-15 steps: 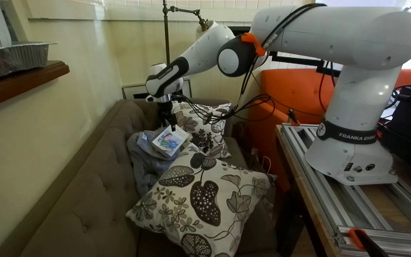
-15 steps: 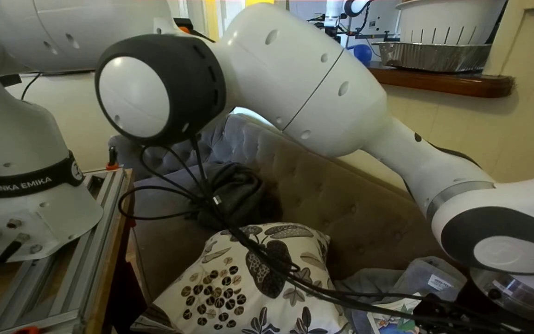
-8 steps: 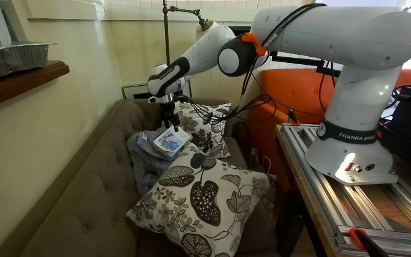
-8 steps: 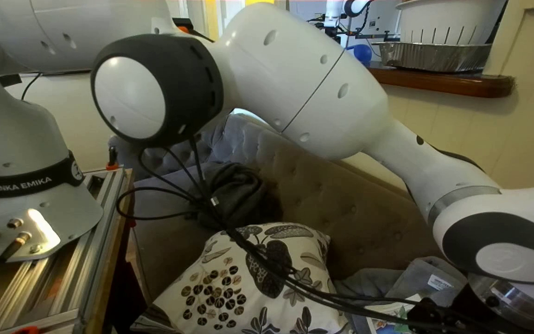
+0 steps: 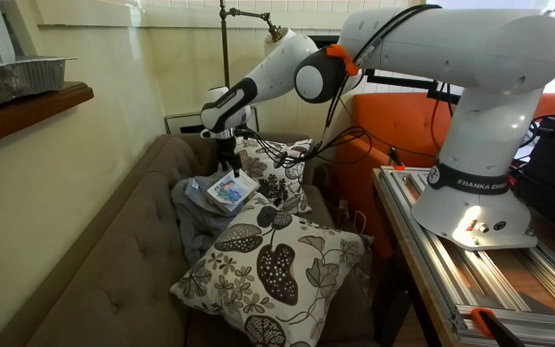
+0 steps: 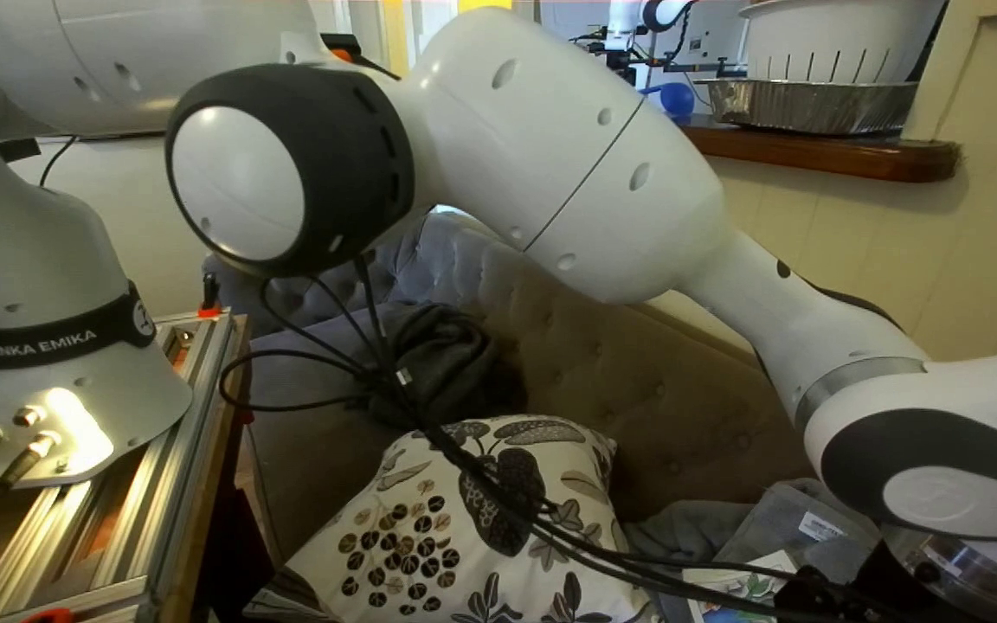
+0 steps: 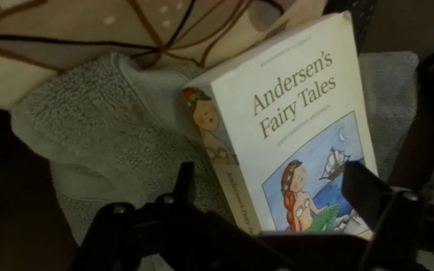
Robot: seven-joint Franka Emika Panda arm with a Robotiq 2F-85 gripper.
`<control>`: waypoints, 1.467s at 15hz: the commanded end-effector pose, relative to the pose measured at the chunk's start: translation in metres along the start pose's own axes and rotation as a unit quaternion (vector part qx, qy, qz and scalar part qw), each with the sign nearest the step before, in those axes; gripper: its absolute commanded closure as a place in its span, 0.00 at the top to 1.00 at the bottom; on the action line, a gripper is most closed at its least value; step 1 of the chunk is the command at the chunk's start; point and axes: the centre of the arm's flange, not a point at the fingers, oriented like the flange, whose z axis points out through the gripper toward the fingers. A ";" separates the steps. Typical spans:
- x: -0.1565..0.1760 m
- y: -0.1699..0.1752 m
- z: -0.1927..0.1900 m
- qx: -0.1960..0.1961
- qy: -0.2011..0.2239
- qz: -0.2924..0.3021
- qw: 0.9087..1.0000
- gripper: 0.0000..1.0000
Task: Put the white book on the countertop.
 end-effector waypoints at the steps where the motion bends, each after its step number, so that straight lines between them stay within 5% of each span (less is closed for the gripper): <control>1: 0.011 0.060 0.041 -0.005 0.000 0.003 1.000 1.00; 7: 0.007 0.045 0.071 0.039 -0.019 0.004 0.999 1.00; 8: 0.006 0.043 0.073 0.043 -0.022 0.009 0.999 0.75; 19: 0.015 0.038 0.042 0.065 -0.026 0.023 0.997 0.03; 22: 0.018 0.027 0.017 0.096 -0.032 0.028 0.994 0.06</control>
